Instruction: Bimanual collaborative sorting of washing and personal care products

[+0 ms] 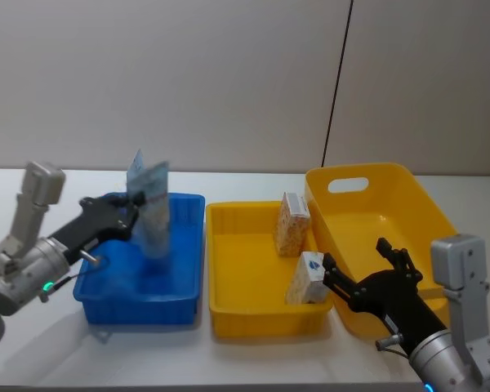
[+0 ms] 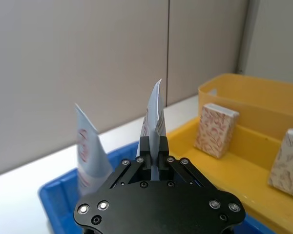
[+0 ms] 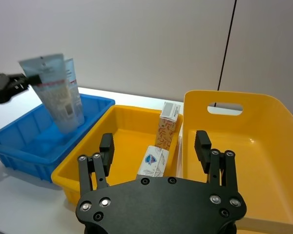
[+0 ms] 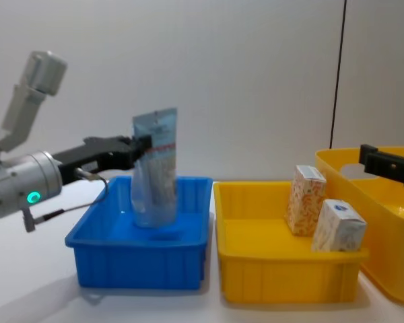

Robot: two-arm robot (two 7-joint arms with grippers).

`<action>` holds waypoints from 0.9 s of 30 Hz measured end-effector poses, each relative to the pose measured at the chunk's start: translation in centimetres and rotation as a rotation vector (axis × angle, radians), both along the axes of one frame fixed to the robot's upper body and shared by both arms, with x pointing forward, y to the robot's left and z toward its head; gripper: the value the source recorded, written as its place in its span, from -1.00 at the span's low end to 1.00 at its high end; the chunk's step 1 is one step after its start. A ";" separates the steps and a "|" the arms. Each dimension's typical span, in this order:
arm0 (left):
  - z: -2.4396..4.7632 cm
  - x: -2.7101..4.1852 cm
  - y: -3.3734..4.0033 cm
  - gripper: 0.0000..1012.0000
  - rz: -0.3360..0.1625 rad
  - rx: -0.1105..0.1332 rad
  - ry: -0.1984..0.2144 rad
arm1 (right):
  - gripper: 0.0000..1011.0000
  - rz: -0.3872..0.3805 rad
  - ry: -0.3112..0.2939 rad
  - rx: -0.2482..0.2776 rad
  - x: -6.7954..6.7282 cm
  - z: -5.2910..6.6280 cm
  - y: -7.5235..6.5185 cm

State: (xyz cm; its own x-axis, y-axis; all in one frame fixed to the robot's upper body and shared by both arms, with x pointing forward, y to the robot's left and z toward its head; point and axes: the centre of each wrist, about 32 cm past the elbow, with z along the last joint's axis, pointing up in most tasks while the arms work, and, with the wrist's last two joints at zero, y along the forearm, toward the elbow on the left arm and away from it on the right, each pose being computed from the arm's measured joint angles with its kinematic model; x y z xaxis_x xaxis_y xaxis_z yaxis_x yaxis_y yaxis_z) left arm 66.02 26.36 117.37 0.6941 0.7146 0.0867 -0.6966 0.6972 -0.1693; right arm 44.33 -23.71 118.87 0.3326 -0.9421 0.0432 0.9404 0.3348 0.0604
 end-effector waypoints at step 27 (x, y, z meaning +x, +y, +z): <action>5.56 -5.75 3.70 -0.87 -0.087 -0.091 -0.071 | 0.98 0.000 0.000 0.000 0.0 0.0 0.0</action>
State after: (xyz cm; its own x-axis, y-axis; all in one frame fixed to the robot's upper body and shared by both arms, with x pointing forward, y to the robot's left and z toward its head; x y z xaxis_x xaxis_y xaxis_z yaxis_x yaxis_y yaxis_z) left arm 60.27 30.06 122.93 0.7486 0.6588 0.0752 -0.6180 0.7343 -0.2810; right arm 44.33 -23.71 118.87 0.3326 -0.9421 0.0432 0.9404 0.3348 0.0604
